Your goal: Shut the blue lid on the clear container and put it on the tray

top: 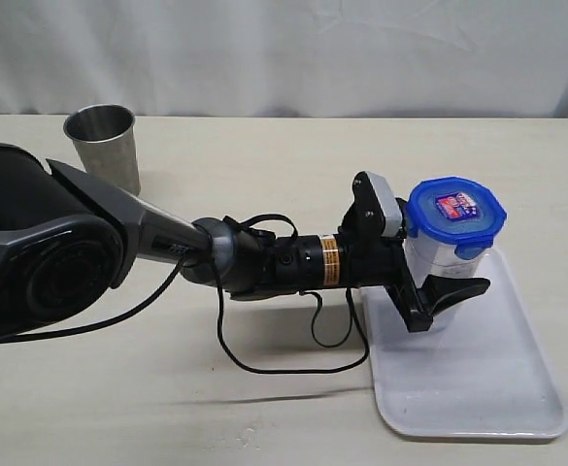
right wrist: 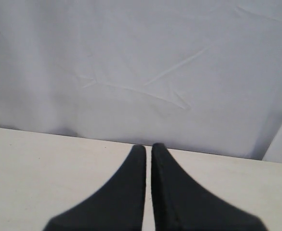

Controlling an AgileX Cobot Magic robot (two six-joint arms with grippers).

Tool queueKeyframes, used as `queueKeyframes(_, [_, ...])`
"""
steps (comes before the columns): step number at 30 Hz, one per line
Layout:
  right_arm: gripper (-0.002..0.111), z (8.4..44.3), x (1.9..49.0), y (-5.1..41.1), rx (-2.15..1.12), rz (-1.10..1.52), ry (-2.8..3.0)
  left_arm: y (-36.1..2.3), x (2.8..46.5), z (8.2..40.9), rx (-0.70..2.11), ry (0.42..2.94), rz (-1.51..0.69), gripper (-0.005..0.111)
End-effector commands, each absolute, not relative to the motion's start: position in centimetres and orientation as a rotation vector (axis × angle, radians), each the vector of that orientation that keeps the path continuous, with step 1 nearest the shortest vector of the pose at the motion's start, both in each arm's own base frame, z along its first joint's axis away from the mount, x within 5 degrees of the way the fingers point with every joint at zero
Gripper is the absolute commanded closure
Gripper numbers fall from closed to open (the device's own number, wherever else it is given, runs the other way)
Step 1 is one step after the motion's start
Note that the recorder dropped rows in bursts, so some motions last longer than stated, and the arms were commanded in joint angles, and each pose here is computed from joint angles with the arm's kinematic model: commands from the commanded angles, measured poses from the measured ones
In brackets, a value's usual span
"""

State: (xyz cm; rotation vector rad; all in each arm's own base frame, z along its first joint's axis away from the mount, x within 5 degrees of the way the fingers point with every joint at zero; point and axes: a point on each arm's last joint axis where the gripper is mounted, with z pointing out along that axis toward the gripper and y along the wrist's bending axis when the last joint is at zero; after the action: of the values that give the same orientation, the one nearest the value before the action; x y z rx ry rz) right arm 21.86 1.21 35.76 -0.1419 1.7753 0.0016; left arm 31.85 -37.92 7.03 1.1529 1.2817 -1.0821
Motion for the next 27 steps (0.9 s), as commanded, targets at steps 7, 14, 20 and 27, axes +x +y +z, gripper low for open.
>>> queueKeyframes(7, [0.104,35.8,21.8,1.1,-0.138,-0.006,1.768,-37.1,32.1,7.1,1.248,1.253,-1.11,0.018])
queueKeyframes(14, [0.104,35.8,21.7,1.1,-0.139,-0.005,1.77,-34.7,33.6,7.4,1.244,1.229,-1.201,0.018])
queueKeyframes(20, [0.104,35.8,21.7,1.1,-0.139,-0.005,1.77,-32.9,34.6,7.0,1.31,1.23,-1.176,0.018])
queueKeyframes(27, [0.104,35.8,21.7,1.1,-0.139,-0.005,1.77,-31.4,35.0,6.8,1.433,1.214,-1.16,0.038])
